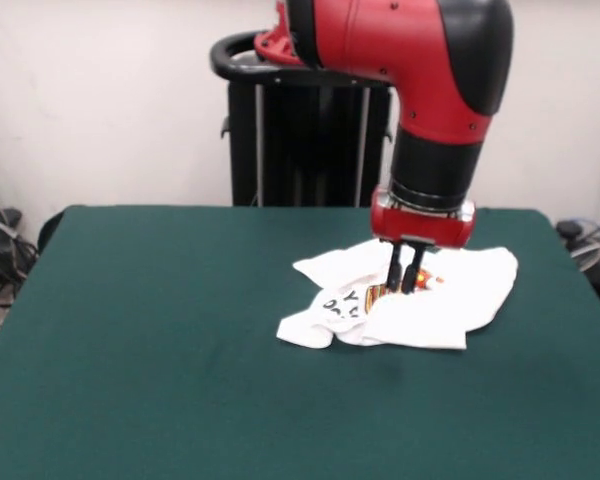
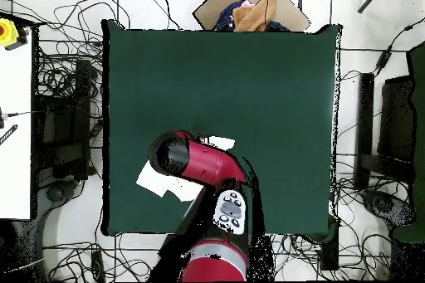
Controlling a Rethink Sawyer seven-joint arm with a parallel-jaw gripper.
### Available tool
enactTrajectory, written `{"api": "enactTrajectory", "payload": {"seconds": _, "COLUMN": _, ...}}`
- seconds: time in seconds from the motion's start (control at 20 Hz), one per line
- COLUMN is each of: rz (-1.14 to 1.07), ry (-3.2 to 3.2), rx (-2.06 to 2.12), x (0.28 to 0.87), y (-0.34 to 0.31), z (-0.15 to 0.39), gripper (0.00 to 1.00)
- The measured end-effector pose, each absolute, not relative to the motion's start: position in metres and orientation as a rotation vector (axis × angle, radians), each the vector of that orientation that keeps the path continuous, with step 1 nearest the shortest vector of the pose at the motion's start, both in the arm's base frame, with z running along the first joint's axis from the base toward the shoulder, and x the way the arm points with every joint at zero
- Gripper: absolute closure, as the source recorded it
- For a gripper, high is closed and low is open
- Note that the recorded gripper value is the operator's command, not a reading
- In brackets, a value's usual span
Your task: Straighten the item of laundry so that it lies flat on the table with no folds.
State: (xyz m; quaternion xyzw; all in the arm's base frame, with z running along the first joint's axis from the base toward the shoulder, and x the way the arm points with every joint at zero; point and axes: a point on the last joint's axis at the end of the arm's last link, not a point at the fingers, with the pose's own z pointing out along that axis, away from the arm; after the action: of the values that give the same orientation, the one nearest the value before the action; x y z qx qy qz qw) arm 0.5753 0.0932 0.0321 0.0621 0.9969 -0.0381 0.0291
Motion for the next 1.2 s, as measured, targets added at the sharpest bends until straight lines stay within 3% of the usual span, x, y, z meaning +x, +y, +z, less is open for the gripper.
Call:
{"api": "enactTrajectory", "payload": {"seconds": 0.4, "rz": -0.128, "ry": 3.085, "rx": 0.153, "x": 0.57, "y": 0.1, "z": 0.028, "gripper": 1.0}}
{"api": "enactTrajectory", "payload": {"seconds": 1.2, "rz": -0.195, "ry": 3.272, "rx": -0.028, "x": 0.492, "y": 0.107, "z": -0.056, "gripper": 1.0}}
